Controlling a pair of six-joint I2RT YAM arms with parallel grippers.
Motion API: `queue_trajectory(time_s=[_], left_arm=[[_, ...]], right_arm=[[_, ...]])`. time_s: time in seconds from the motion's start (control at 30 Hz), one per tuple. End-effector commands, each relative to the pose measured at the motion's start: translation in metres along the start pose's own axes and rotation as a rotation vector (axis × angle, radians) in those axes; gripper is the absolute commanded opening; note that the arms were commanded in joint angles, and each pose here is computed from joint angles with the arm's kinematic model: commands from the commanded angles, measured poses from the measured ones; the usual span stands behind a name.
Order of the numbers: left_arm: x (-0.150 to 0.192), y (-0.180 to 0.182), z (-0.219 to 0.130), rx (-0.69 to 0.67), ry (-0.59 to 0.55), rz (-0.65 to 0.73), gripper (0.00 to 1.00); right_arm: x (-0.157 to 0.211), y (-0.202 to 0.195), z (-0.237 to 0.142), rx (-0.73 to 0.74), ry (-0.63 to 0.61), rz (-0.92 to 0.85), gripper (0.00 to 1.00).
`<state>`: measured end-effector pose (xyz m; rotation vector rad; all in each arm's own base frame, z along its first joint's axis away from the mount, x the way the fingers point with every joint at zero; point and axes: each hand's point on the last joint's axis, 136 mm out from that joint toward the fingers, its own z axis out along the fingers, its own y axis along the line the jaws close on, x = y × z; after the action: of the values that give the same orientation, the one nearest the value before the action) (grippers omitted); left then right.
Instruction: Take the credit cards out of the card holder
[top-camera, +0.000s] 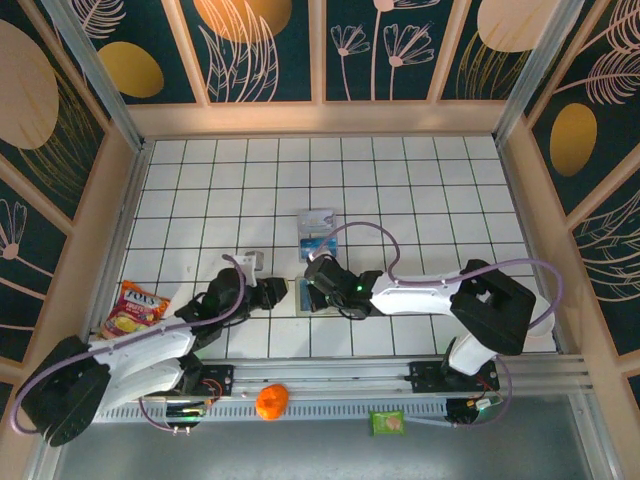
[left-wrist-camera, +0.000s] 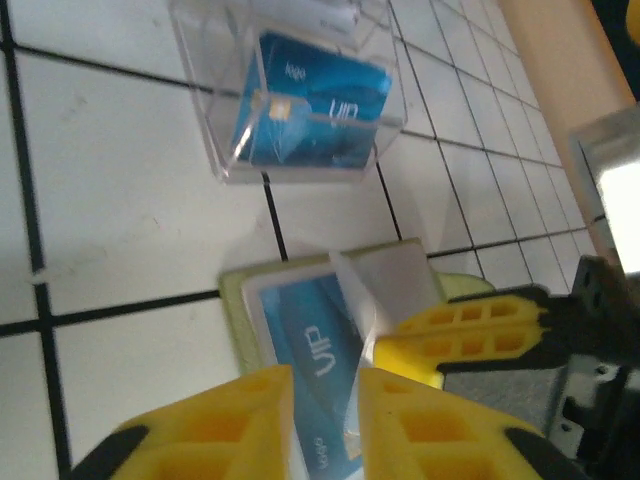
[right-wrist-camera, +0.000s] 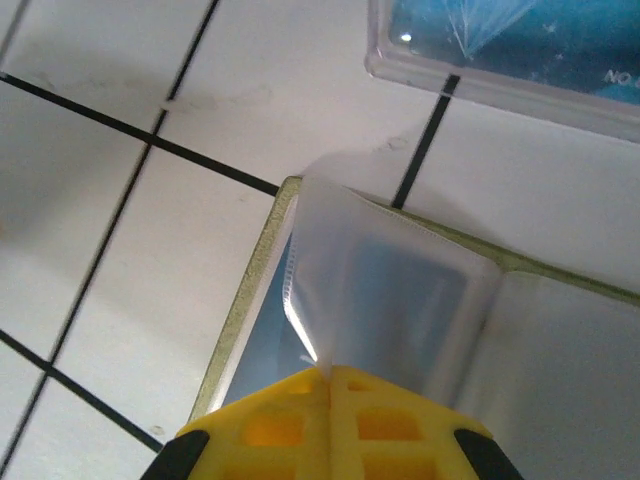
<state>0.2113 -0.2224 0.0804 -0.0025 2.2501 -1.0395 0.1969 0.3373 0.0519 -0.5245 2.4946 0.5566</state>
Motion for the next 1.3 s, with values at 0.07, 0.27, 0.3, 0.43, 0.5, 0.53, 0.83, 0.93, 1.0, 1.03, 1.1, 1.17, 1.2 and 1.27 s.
queue_trajectory(time_s=[0.07,0.27,0.3,0.43,0.5,0.53,0.83,0.93,1.0,1.03,1.1,1.17,1.2,1.27], left_arm=[[0.008,-0.02,0.019,0.064,0.044,0.005,0.05],[0.02,-0.015,0.034,0.024,0.113,0.021,0.0],[0.022,-0.017,0.036,0.026,0.124,0.024,0.0],[0.033,-0.008,0.041,-0.026,0.184,0.033,0.0],[0.042,0.003,0.043,-0.075,0.219,0.025,0.0],[0.047,0.009,0.043,-0.094,0.239,0.018,0.0],[0.065,0.033,0.042,-0.183,0.299,0.006,0.0],[0.065,0.032,0.043,-0.176,0.3,0.007,0.0],[0.063,0.028,0.044,-0.166,0.301,0.018,0.0],[0.061,0.024,0.044,-0.155,0.299,0.023,0.0],[0.055,0.015,0.044,-0.133,0.292,0.034,0.0],[0.052,0.004,0.045,-0.111,0.293,0.05,0.02],[0.05,-0.002,0.047,-0.104,0.295,0.063,0.04],[0.05,-0.013,0.049,-0.094,0.309,0.093,0.07]], right_arm=[[-0.008,0.011,-0.002,-0.075,-0.031,0.057,0.0],[-0.006,0.011,-0.002,-0.076,-0.025,0.061,0.0],[-0.005,0.01,-0.002,-0.075,-0.024,0.065,0.0],[-0.003,0.008,-0.001,-0.071,-0.016,0.07,0.0],[-0.003,0.007,-0.001,-0.064,-0.015,0.073,0.0],[-0.002,0.005,0.0,-0.055,-0.014,0.079,0.0],[0.014,-0.041,-0.007,0.157,-0.009,0.199,0.08],[0.016,-0.058,-0.016,0.223,-0.036,0.249,0.3],[0.013,-0.062,-0.024,0.224,-0.069,0.263,0.4],[0.01,-0.062,-0.028,0.218,-0.089,0.266,0.43],[0.004,-0.062,-0.038,0.194,-0.134,0.271,0.47],[0.001,-0.065,-0.047,0.186,-0.17,0.287,0.5],[-0.001,-0.066,-0.051,0.178,-0.189,0.295,0.51],[-0.003,-0.068,-0.058,0.166,-0.208,0.308,0.5]])
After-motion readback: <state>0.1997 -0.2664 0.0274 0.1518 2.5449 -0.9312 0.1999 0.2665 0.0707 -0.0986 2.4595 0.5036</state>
